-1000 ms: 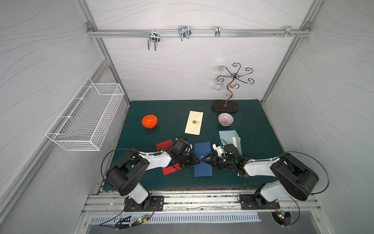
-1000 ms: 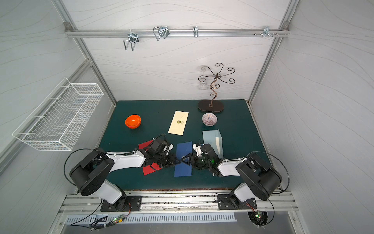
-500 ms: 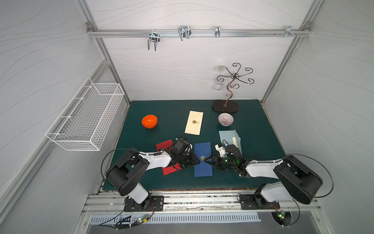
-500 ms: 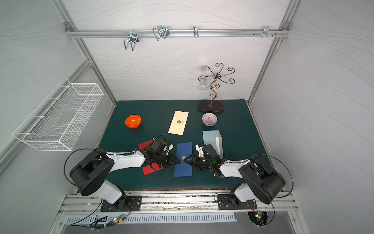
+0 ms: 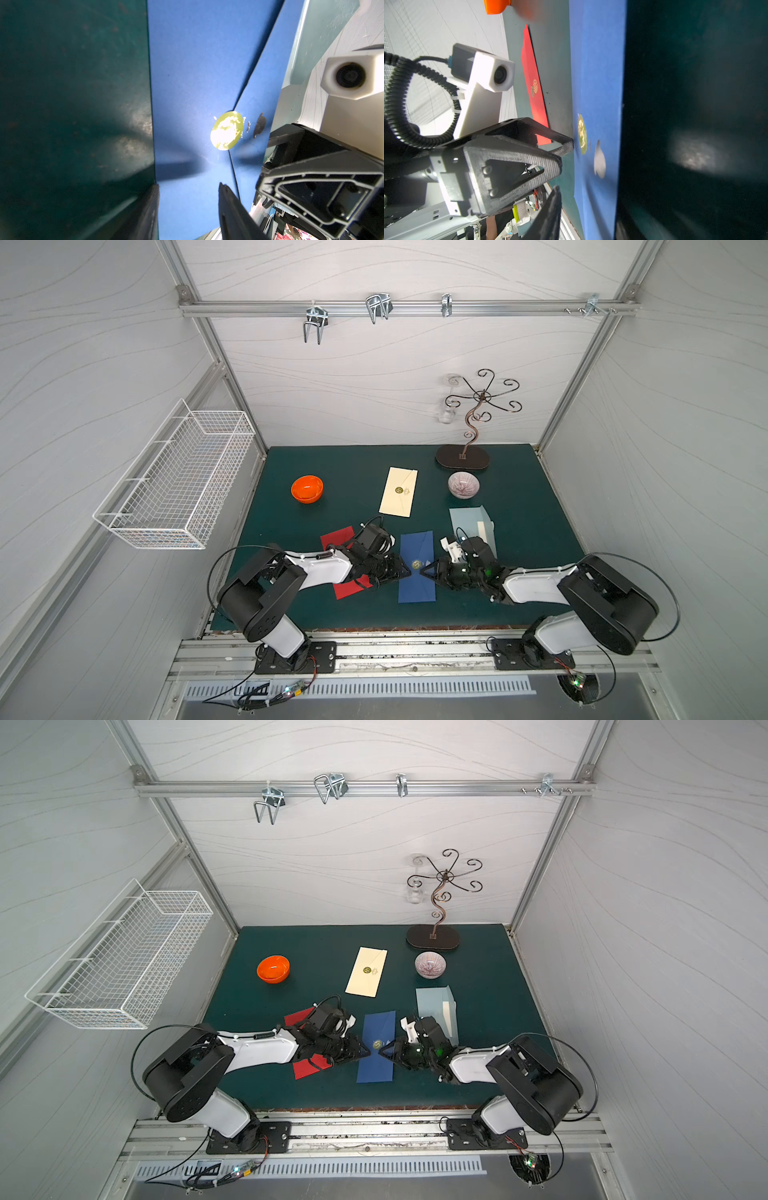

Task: Open the envelope
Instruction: Pick up the envelope from the center of the board.

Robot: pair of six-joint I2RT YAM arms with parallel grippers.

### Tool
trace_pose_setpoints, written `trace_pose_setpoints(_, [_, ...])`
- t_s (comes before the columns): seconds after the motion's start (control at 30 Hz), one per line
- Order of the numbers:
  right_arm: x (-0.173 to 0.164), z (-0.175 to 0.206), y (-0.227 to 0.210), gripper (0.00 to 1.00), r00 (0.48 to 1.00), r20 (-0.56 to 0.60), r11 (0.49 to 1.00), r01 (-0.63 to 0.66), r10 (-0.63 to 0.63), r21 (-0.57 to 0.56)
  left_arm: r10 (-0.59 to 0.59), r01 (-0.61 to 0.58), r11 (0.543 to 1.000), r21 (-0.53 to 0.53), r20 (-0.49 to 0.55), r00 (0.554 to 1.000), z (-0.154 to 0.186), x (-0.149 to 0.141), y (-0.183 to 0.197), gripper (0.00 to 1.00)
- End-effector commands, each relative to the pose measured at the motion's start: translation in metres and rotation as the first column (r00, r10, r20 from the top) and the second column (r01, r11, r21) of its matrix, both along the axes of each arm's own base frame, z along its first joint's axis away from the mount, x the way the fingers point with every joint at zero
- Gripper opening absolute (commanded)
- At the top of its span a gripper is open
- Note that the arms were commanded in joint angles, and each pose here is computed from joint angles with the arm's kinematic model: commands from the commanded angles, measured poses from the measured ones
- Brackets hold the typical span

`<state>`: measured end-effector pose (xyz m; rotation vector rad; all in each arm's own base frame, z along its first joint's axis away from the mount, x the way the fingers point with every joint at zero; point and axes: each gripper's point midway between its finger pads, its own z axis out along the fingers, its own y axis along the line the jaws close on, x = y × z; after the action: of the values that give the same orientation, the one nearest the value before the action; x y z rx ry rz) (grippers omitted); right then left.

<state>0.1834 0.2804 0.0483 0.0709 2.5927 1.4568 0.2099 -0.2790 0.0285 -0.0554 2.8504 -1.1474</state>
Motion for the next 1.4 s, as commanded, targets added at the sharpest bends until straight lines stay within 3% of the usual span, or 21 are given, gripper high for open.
trace_pose_setpoints(0.0, [0.001,-0.003,-0.002,0.32,1.000,-0.012,1.000,0.010,-0.011,-0.007,0.011,-0.011,1.000,0.023,-0.005,1.000,-0.004,-0.002,0.003,0.50])
trace_pose_setpoints(0.43, [0.002,-0.003,-0.004,0.23,1.000,-0.014,1.000,0.016,-0.016,-0.015,0.020,-0.020,1.000,0.019,0.014,1.000,-0.001,-0.001,0.005,0.50])
trace_pose_setpoints(0.9, [0.003,0.005,-0.007,0.04,1.000,0.021,1.000,0.020,-0.019,-0.017,0.038,-0.039,0.999,0.013,0.055,0.998,0.012,0.002,0.009,0.51])
trace_pose_setpoints(1.1, [0.004,0.026,-0.014,0.03,0.994,0.108,0.999,0.024,-0.021,-0.033,0.065,-0.065,0.998,-0.001,0.139,0.988,0.041,0.008,0.014,0.52])
trace_pose_setpoints(1.37, [0.004,0.092,-0.030,0.03,0.932,0.363,0.999,0.020,-0.008,-0.031,0.137,-0.119,0.990,-0.074,0.339,0.931,0.111,0.022,0.026,0.55])
